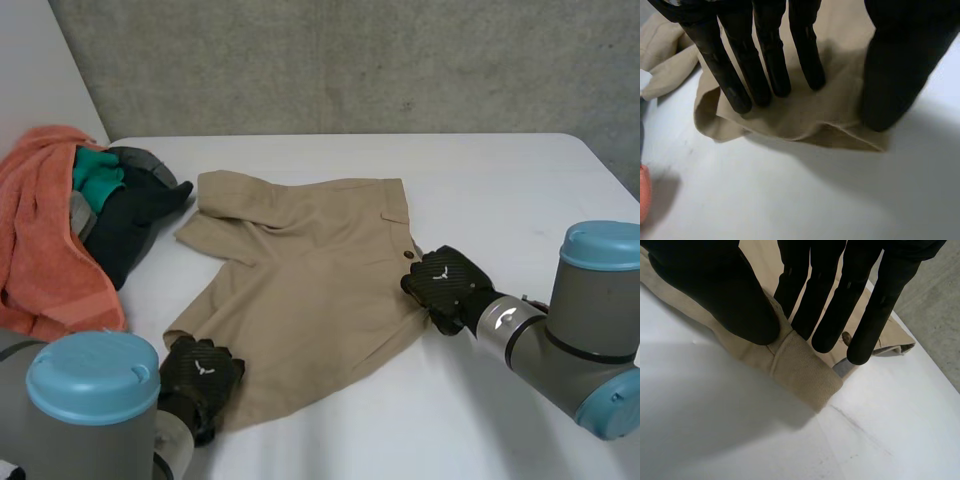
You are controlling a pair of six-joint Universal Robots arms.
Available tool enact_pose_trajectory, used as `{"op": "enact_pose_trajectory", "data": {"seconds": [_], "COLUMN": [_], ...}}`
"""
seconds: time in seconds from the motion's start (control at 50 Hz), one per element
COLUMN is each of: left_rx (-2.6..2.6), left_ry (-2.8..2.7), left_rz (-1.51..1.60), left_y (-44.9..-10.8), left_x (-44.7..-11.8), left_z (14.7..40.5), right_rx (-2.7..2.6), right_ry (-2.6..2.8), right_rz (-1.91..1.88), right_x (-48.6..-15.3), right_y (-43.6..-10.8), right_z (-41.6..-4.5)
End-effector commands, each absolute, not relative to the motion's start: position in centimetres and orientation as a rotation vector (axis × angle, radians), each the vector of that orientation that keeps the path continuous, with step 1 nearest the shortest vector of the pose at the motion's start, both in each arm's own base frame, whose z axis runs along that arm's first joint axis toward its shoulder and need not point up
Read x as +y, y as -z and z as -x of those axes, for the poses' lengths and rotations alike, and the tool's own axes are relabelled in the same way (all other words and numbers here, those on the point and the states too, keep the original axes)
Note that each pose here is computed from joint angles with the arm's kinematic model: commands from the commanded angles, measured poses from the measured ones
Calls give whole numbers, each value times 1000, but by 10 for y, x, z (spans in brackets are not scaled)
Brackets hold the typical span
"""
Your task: Fold the laundry.
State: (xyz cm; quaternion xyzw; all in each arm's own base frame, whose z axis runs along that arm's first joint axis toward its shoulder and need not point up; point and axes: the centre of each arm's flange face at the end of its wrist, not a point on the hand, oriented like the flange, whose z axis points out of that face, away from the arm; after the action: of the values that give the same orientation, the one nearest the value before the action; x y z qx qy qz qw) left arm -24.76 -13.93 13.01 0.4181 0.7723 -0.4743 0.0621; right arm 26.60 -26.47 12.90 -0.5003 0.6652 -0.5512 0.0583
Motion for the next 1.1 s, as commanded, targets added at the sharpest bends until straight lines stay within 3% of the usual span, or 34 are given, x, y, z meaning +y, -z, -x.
{"op": "enact_pose_trajectory", "data": {"seconds": [0.02,0.2,0.38,0.48,0.58,0.72,0.8,0.88,0.9,0.98,1.06,1.1], "left_rx": [2230,2225,2389,2449,2406,2221,2021,1700,1550,1217,1088,1107], "left_ry": [1506,1542,1389,1305,1333,1543,1810,2214,2366,2652,2788,2796], "left_rz": [-1239,-1262,-1533,-1603,-1532,-1463,-1334,-1088,-961,-548,-223,-197], "left_y": [-124,-146,-192,-198,-196,-199,-229,-306,-342,-427,-468,-469], "left_x": [-159,-148,-84,-76,-108,-174,-228,-278,-292,-313,-317,-318], "left_z": [251,246,222,218,222,254,280,303,306,291,270,265], "right_rx": [2060,2130,2272,2207,2243,2221,2175,2070,1974,1600,1251,1160], "right_ry": [1655,1544,999,1110,1201,1366,1602,2029,2233,2646,2863,2916], "right_rz": [1489,1560,1881,1916,1796,1716,1686,1501,1373,1013,738,677], "right_x": [-262,-240,-170,-174,-194,-225,-258,-304,-320,-339,-339,-341], "right_y": [-134,-165,-193,-200,-196,-193,-211,-267,-299,-378,-428,-437], "right_z": [-263,-248,-198,-198,-203,-225,-247,-270,-278,-288,-286,-283]}}
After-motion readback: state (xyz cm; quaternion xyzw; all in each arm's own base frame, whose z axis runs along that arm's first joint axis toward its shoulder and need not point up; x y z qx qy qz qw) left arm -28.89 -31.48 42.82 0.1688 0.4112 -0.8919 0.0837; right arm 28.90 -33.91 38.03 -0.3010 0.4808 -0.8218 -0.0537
